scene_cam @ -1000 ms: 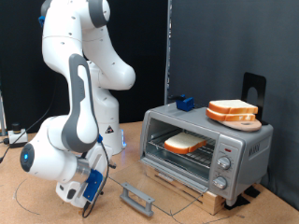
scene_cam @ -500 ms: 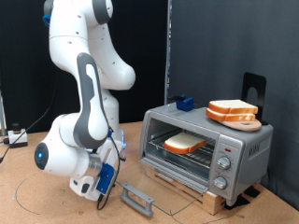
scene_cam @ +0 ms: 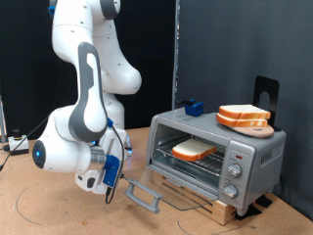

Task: Make a piece of toast with the oven

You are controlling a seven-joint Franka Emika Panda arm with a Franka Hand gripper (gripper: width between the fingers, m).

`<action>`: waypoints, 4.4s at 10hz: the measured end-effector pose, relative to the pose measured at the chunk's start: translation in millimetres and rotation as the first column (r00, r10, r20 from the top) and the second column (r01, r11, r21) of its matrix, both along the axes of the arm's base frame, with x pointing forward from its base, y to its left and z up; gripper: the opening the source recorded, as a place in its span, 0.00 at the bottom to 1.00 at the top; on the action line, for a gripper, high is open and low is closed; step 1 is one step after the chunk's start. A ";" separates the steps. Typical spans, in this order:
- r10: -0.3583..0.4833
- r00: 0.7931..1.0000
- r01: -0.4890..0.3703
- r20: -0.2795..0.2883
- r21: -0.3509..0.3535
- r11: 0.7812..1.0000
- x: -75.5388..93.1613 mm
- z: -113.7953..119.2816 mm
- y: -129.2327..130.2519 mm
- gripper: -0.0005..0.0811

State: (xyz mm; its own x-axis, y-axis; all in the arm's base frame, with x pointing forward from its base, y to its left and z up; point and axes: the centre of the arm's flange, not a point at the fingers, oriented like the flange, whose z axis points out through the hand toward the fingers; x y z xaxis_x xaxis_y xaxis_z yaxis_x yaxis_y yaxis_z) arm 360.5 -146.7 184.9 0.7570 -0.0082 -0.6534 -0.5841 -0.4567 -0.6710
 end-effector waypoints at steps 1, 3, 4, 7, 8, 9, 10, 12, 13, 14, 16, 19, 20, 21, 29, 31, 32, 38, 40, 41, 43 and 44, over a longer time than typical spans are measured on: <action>-0.009 1.000 0.008 0.011 0.024 1.000 -1.1 11.5 -3.7 1.00; -0.018 0.999 0.017 0.041 0.046 0.999 1.4 34.5 -2.0 1.00; -0.026 0.998 0.023 0.056 0.046 0.999 4.3 44.0 4.7 1.00; -0.030 0.997 0.029 0.073 0.016 0.999 10.8 59.4 38.0 1.00; -0.027 0.998 0.028 0.065 -0.007 1.000 11.1 58.8 48.8 1.00; -0.019 0.998 0.021 0.055 -0.025 0.999 9.9 55.6 58.5 1.00; -0.025 0.998 0.027 0.061 -0.044 0.999 10.1 55.2 60.0 1.00; -0.015 0.998 0.018 0.067 -0.039 0.999 8.2 61.3 62.6 1.00; -0.002 0.998 0.003 0.065 -0.021 1.000 5.9 68.0 65.2 1.00; 0.018 0.998 -0.018 0.057 0.008 1.000 1.9 76.8 69.5 1.00; 0.058 0.997 -0.061 0.050 0.059 0.996 -13.1 90.3 80.6 1.00; 0.074 0.996 -0.077 0.053 0.049 0.996 -37.2 97.4 93.1 1.00; 0.074 0.996 -0.076 0.049 0.044 0.996 -44.1 97.1 97.6 1.00; 0.071 0.996 -0.073 0.045 0.039 0.997 -49.7 95.8 102.1 1.00; 0.033 0.999 -0.029 0.028 -0.114 0.993 -44.7 77.4 83.3 1.00; 0.034 0.999 -0.029 0.033 -0.146 0.989 -37.7 77.2 55.3 1.00; 0.035 0.999 -0.028 0.038 -0.176 0.984 -34.6 76.7 40.3 1.00; -0.066 0.994 0.071 0.087 -0.048 0.996 0.2 86.8 36.4 1.00; -0.052 0.995 0.050 0.088 0.029 0.998 24.1 92.8 45.4 1.00; -0.052 0.996 0.049 0.075 0.037 0.998 36.8 92.8 49.8 1.00; -0.121 0.989 0.121 0.085 0.007 0.993 59.3 90.4 58.0 1.00; -0.114 0.990 0.113 0.081 0.012 0.993 57.8 90.4 58.4 1.00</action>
State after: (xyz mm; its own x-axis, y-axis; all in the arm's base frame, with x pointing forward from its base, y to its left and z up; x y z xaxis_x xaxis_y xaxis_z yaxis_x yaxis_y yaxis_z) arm 418.3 -88.3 275.3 0.8021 -0.0928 -0.5899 -0.5752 -0.3854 -0.7215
